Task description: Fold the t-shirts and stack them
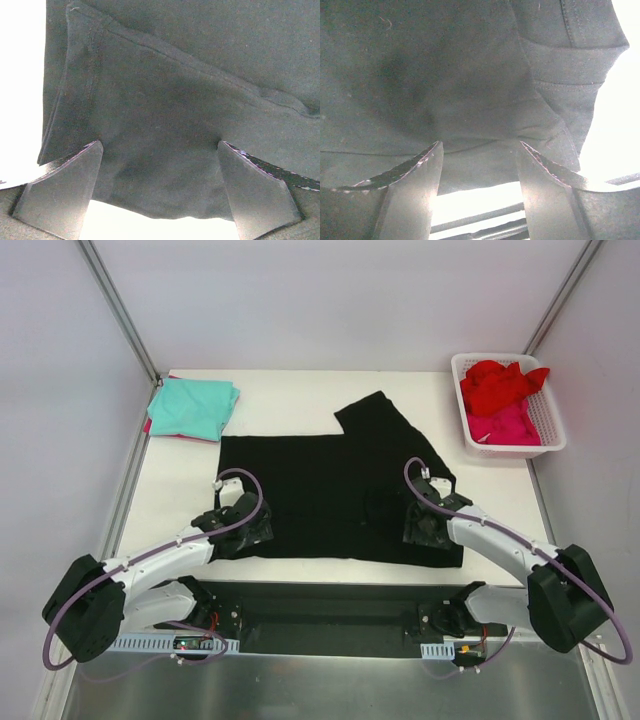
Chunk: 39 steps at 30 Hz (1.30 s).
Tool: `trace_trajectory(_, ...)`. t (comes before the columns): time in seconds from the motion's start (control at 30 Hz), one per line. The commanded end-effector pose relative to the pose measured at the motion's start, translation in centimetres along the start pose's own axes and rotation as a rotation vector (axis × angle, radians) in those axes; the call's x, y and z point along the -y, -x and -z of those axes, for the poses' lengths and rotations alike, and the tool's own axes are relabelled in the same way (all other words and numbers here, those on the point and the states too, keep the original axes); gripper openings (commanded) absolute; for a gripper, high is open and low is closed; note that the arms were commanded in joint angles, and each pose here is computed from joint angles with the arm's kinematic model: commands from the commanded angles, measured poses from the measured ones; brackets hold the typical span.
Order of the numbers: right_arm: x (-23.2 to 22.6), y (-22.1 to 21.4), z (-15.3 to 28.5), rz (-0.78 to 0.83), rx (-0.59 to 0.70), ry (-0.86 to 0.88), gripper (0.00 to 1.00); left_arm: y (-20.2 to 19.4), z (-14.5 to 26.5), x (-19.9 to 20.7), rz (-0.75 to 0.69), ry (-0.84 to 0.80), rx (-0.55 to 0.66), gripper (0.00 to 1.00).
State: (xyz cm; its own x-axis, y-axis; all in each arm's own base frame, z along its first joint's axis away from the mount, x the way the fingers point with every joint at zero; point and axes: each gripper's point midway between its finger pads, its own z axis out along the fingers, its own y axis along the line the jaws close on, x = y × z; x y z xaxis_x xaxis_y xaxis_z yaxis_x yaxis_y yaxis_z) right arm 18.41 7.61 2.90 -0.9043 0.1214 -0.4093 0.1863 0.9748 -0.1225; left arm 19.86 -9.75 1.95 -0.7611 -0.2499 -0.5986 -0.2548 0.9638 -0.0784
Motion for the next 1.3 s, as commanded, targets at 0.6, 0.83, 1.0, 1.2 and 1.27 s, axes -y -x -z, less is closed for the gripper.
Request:
trace_trajectory(0.6, -6.0, 8.7, 3.2, 0.018, 0.193, 0.195, 0.71, 10.3, 2.8, 8.3, -0.088, -0.114, 0.19, 0.99)
trace_trajectory(0.83, -6.2, 9.2, -0.3, 0.001, 0.141, 0.173, 0.71, 9.7, -1.2, 7.3, -0.027, -0.144, 0.166, 0.99)
trace_trajectory(1.0, -5.7, 9.3, -1.5, -0.017, 0.111, 0.174, 0.71, 9.4, -2.9, 5.9, -0.022, -0.125, 0.143, 0.99)
trace_trajectory(1.2, -5.6, 9.9, -1.5, -0.026, 0.113, 0.183, 0.71, 8.2, -5.0, 5.3, 0.03, -0.158, 0.103, 0.99)
trace_trajectory(1.27, -5.9, 10.2, -1.5, -0.022, 0.111, 0.186, 0.71, 7.8, -5.6, 5.4, 0.025, -0.157, 0.095, 0.99)
